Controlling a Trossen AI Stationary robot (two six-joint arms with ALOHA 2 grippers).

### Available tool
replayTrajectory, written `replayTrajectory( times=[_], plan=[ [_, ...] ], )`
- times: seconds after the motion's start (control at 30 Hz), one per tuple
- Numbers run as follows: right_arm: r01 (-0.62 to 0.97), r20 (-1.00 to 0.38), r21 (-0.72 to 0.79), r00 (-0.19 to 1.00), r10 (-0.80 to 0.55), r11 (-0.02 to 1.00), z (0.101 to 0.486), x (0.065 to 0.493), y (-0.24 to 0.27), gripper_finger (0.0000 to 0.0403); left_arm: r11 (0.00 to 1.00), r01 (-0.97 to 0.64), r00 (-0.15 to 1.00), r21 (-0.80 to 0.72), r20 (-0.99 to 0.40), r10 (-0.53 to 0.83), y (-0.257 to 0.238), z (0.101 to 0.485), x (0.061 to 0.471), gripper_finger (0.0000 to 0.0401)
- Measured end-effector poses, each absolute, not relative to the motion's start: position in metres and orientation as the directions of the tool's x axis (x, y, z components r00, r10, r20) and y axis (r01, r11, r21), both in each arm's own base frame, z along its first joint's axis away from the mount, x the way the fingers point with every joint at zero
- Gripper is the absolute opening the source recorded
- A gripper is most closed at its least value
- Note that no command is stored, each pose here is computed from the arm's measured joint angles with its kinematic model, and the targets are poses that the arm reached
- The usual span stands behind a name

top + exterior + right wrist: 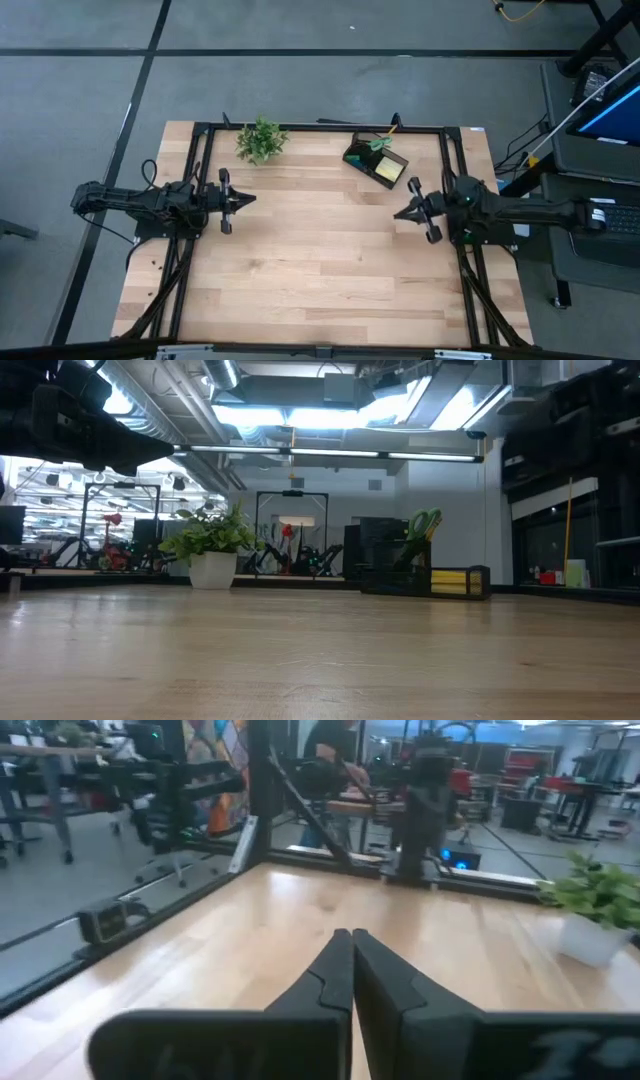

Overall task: Pick and place office supplies into organizer
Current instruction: Return to Home Position

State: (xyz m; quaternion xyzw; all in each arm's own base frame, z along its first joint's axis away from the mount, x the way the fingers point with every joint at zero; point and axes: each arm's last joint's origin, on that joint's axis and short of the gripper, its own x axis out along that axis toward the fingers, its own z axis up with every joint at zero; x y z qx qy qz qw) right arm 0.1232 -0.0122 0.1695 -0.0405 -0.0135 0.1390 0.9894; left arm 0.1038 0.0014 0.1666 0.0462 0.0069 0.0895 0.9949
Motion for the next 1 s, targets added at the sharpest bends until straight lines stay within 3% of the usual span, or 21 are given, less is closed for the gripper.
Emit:
replayTrajectory(
  times=[0.4,0.57,1.0],
  plan=[
    [-0.267,0.129,-0.056,0.954,0.272,0.962,0.180,0.099,0.001,0.0021,0.980,-0.177,0.984,0.093,-0.006,0.179,0.001,0.167,0.104,0.0008],
    [-0.204,0.171,-0.021,0.964,0.204,0.979,0.182,0.095,0.004,0.0018,0.980,-0.177,0.984,0.093,-0.006,0.179,0.001,0.167,0.104,0.0011],
    [-0.198,0.137,-0.035,0.970,0.201,0.980,0.179,0.096,0.010,0.0013,0.980,-0.177,0.984,0.093,-0.006,0.178,0.001,0.167,0.104,0.0006]
  ],
)
